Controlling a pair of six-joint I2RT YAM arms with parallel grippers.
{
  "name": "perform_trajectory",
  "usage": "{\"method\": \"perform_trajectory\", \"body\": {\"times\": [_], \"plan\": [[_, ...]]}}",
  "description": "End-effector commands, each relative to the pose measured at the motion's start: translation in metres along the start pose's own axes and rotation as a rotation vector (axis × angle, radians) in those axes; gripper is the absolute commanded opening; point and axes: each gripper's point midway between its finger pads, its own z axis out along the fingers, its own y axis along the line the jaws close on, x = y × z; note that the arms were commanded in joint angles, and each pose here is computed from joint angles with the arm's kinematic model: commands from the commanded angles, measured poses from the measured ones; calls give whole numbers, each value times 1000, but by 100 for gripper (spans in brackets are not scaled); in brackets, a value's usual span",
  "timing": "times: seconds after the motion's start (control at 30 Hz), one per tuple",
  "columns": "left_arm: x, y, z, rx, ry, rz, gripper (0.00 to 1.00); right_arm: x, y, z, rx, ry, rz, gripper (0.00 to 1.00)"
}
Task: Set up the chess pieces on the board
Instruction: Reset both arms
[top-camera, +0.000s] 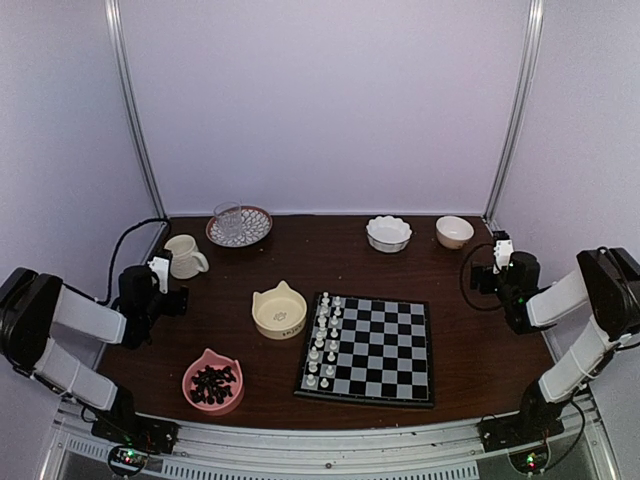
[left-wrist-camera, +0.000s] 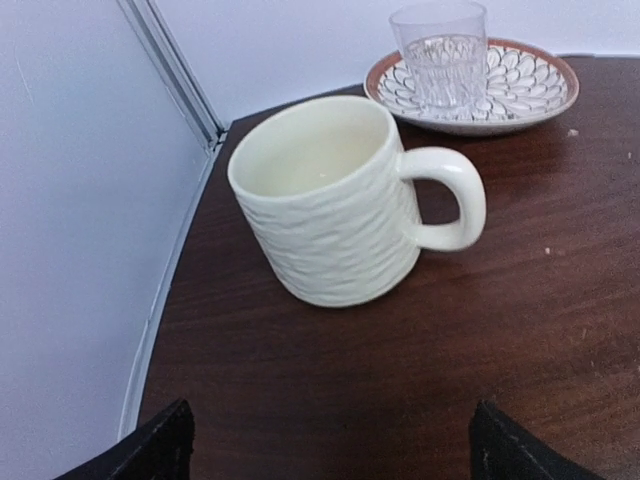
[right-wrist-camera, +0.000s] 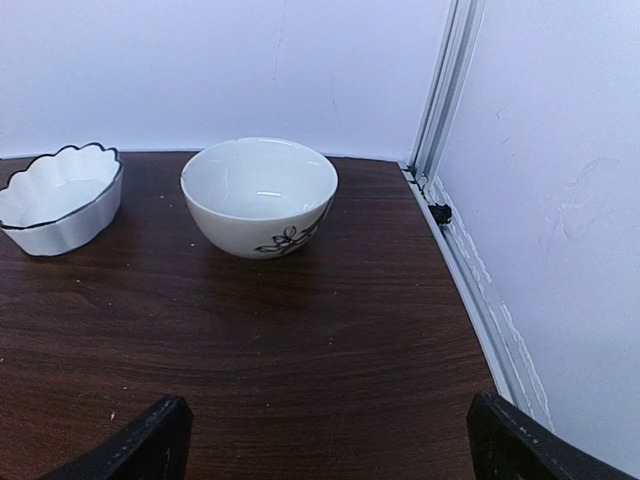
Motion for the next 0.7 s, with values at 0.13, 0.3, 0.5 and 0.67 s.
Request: {"method": "perform_trajectory", "body": {"times": [0.13,0.3,0.5,0.67], "plan": [[-22,-2,25,171,-131,-117,93,-14,-1,2,-3,-42,14,100],[-17,13,30,83,-93,-142,98,-14,-1,2,-3,-42,13,100],[-19,12,31,86,-101,-139,98,-14,-1,2,-2,-42,13,99],[-19,12,31,88,-99,-139,98,-14,-1,2,-1,-44,14,100]]}}
